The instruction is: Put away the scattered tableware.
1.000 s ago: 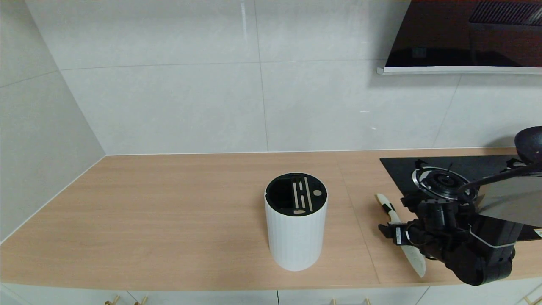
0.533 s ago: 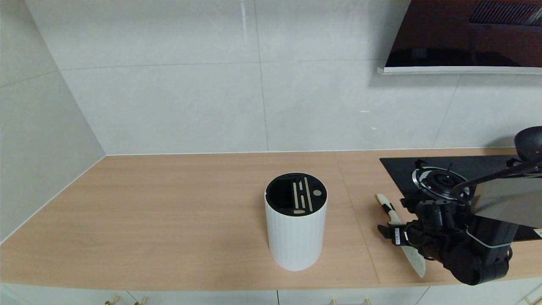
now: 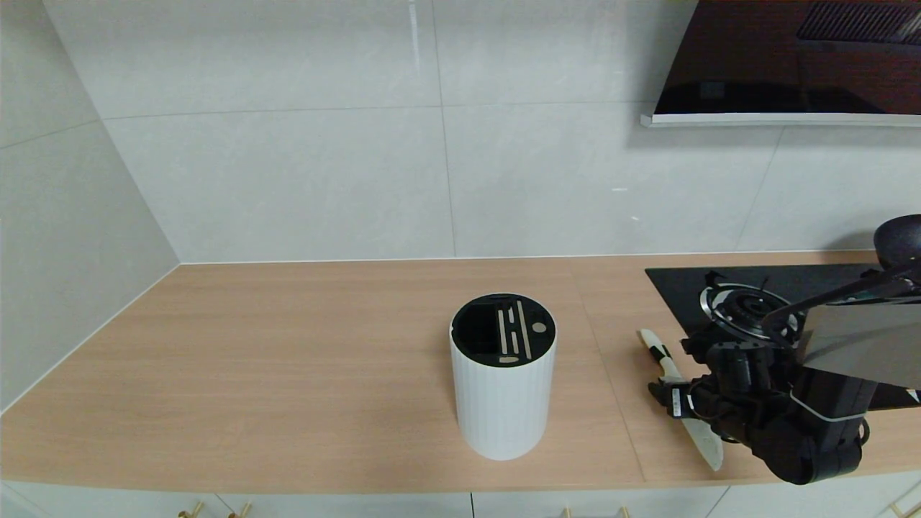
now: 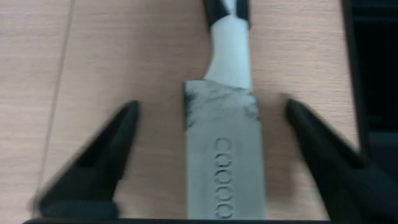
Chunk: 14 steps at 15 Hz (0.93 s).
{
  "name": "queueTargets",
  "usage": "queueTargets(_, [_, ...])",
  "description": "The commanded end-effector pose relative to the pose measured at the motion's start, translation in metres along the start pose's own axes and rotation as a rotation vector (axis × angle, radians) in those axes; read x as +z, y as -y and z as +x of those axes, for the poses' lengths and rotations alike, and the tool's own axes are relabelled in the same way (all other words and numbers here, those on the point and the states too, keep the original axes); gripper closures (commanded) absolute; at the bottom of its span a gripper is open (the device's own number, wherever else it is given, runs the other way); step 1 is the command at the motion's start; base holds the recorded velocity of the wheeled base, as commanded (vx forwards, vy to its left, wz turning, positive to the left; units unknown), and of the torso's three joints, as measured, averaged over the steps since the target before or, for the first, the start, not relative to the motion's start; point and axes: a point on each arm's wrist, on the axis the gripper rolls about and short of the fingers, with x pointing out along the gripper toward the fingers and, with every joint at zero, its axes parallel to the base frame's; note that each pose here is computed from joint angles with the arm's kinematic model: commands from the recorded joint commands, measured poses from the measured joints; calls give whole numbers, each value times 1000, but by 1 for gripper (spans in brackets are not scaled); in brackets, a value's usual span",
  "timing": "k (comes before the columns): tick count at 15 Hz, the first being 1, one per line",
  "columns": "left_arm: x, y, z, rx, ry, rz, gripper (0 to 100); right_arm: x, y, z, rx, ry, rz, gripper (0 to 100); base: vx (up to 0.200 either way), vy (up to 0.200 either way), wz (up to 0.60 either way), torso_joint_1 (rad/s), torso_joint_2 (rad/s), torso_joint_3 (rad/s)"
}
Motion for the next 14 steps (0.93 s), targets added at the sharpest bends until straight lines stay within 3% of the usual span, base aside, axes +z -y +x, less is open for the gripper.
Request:
queueTargets(1, [0, 0, 0, 1, 1, 0, 0, -4, 1, 3, -1, -14, 0, 100, 0, 0, 0, 0, 0, 0])
queueTargets(9, [0, 0, 0, 1, 0, -1, 0, 0, 1, 1, -3, 0, 0, 100, 0, 0, 0, 0, 0, 0])
queueTargets(12, [0, 0, 0, 1, 0, 1, 0, 21, 1, -13, -11, 63, 8, 100, 0, 0, 0, 0, 0, 0])
queueTargets(14, [0, 0, 0, 1, 0, 5, 0, 50, 1, -37, -11, 161, 20, 100, 0, 0, 0, 0, 0, 0])
